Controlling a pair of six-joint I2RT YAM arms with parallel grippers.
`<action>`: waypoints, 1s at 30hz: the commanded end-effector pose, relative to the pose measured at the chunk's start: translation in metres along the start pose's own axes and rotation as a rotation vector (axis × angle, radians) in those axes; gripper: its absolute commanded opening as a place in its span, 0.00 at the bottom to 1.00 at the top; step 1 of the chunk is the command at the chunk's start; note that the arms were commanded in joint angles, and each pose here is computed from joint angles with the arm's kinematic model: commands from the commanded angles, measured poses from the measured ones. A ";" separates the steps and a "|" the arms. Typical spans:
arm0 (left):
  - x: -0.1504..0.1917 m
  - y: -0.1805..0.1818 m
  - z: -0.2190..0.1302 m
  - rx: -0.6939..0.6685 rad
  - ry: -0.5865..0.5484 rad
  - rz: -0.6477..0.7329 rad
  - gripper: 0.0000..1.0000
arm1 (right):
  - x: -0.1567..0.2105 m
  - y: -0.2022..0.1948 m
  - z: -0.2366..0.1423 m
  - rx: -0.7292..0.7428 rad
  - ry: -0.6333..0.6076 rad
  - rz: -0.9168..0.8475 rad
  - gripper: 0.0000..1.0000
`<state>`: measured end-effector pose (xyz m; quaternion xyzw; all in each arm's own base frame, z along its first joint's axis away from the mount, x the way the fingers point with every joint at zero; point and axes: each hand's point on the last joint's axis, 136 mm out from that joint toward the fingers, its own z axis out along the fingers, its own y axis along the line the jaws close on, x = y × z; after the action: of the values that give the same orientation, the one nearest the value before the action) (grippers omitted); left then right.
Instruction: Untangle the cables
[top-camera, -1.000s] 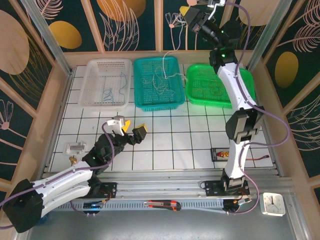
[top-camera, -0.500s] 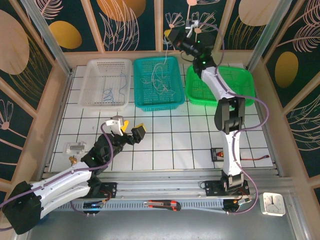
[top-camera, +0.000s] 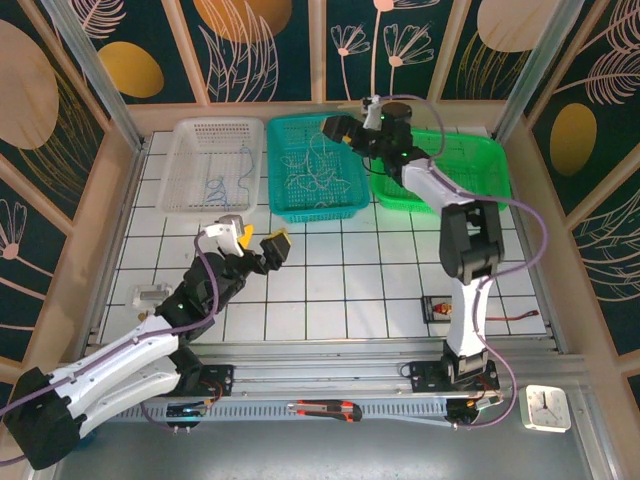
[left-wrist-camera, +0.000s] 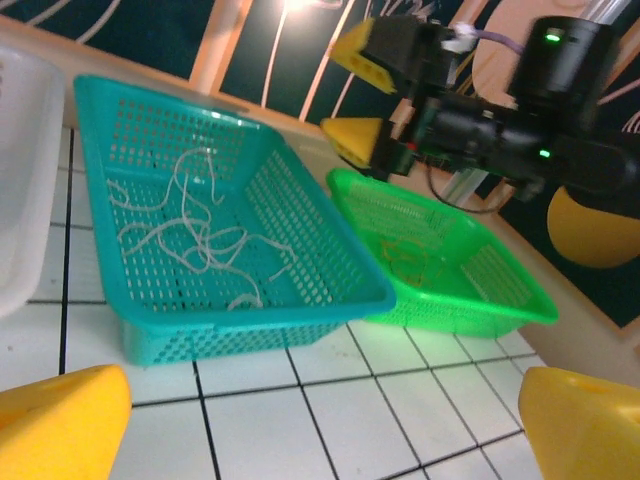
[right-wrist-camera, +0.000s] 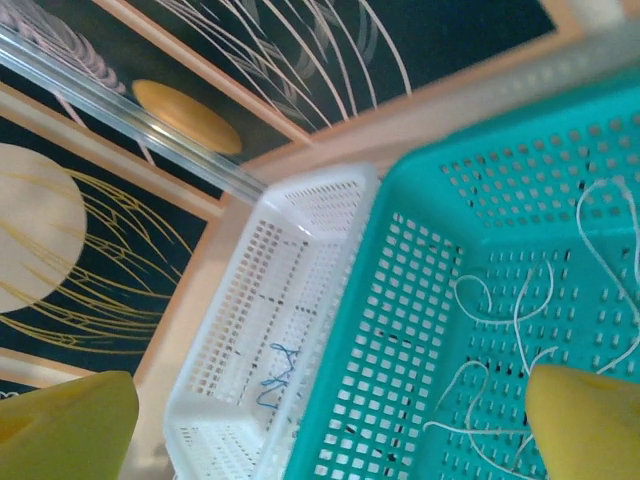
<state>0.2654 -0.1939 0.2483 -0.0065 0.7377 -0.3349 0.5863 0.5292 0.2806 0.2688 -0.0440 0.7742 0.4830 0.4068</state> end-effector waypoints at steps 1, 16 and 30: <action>-0.028 0.002 -0.003 -0.071 -0.054 0.041 0.99 | -0.039 0.065 -0.060 -0.017 -0.136 -0.187 0.99; -0.116 0.096 -0.024 -0.520 -0.296 0.260 0.99 | 0.019 -0.024 -0.249 0.589 -0.442 -0.306 0.99; -0.067 0.219 -0.073 -0.800 -0.446 0.249 0.98 | 0.075 -0.124 -0.337 1.001 -0.554 -0.352 0.99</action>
<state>0.3069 0.0274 0.1808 -0.1867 0.7105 0.0604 0.6758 0.3418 -0.0032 0.1905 0.1317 0.7835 0.0160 0.6071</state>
